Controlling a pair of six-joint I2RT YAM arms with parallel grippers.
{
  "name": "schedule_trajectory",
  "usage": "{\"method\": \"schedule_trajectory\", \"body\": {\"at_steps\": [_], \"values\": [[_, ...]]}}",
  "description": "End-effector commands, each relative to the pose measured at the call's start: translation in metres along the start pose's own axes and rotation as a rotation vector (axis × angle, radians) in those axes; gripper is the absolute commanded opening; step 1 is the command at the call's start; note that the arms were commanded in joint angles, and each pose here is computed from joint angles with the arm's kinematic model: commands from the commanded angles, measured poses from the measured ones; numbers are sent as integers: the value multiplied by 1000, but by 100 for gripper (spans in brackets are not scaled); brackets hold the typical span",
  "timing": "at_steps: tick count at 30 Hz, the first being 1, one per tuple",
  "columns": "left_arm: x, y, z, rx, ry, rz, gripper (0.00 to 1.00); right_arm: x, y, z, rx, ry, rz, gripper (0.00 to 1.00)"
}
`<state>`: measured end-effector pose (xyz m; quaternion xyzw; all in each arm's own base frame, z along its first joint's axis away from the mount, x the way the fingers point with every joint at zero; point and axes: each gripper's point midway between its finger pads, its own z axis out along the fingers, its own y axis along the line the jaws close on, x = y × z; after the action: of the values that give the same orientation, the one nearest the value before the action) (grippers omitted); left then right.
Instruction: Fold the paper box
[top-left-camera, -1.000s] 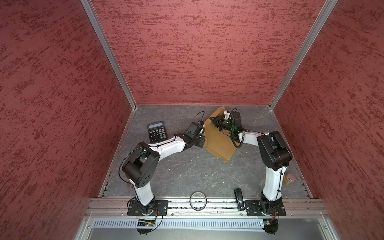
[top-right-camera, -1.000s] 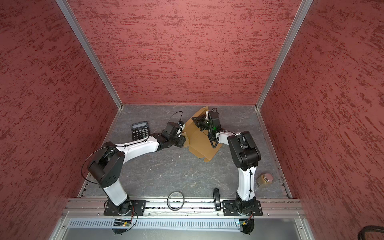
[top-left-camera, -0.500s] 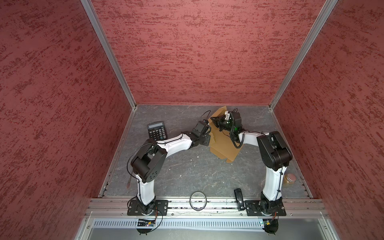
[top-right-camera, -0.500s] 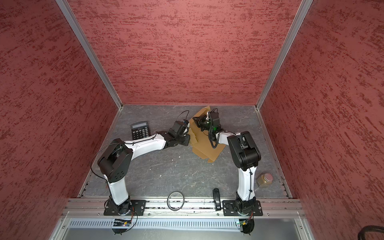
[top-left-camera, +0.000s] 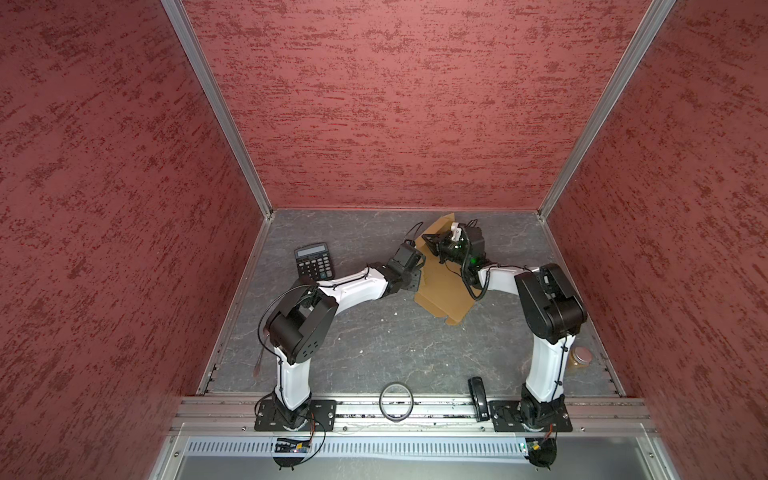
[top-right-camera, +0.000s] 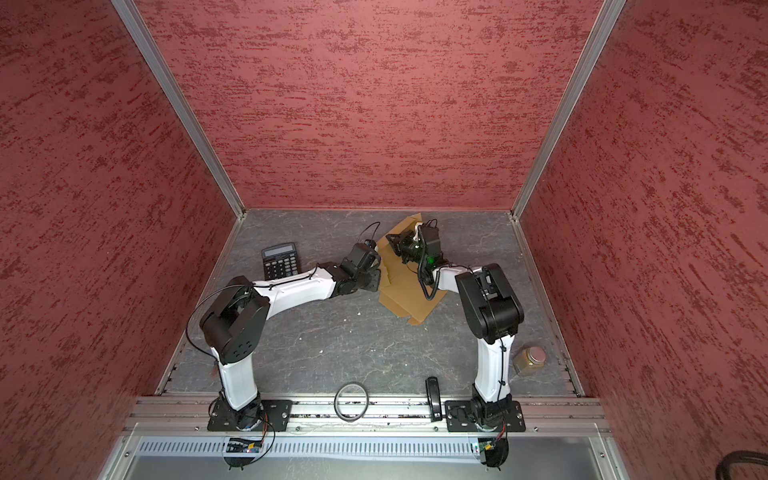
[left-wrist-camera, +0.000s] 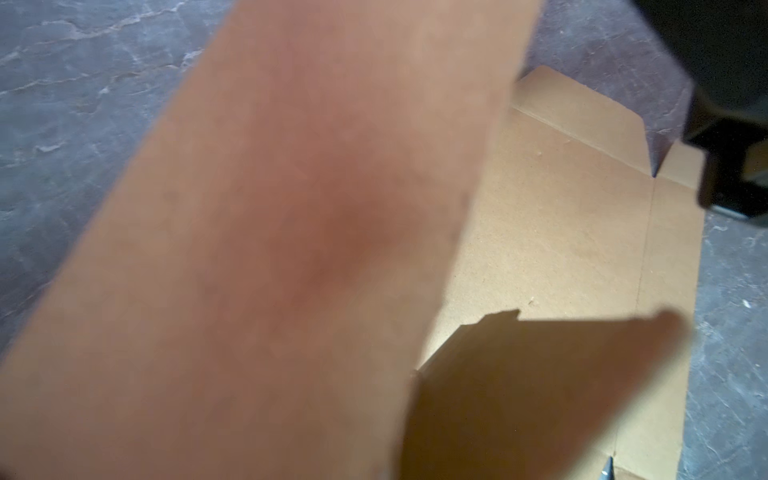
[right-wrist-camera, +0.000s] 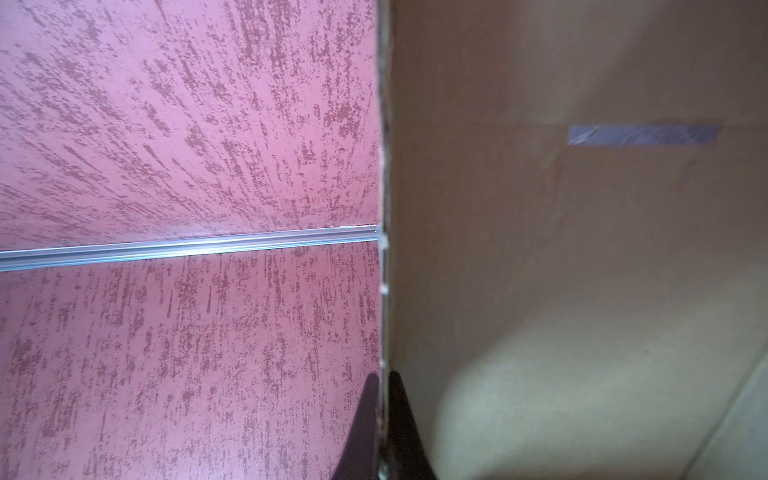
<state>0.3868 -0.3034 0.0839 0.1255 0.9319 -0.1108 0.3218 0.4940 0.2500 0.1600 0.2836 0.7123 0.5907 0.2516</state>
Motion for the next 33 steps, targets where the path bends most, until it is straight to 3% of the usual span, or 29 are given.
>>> {"method": "schedule_trajectory", "body": {"at_steps": [1, 19, 33], "values": [[-3, 12, 6, -72, -19, -14, 44, 16, 17, -5, -62, 31, 0, 2], [6, 37, 13, -286, -38, -29, 45, 27, 3, -24, -77, 30, 13, 2], [-3, 49, 14, -417, -85, -9, 28, 27, 7, -23, -73, 17, 22, 3]]}}
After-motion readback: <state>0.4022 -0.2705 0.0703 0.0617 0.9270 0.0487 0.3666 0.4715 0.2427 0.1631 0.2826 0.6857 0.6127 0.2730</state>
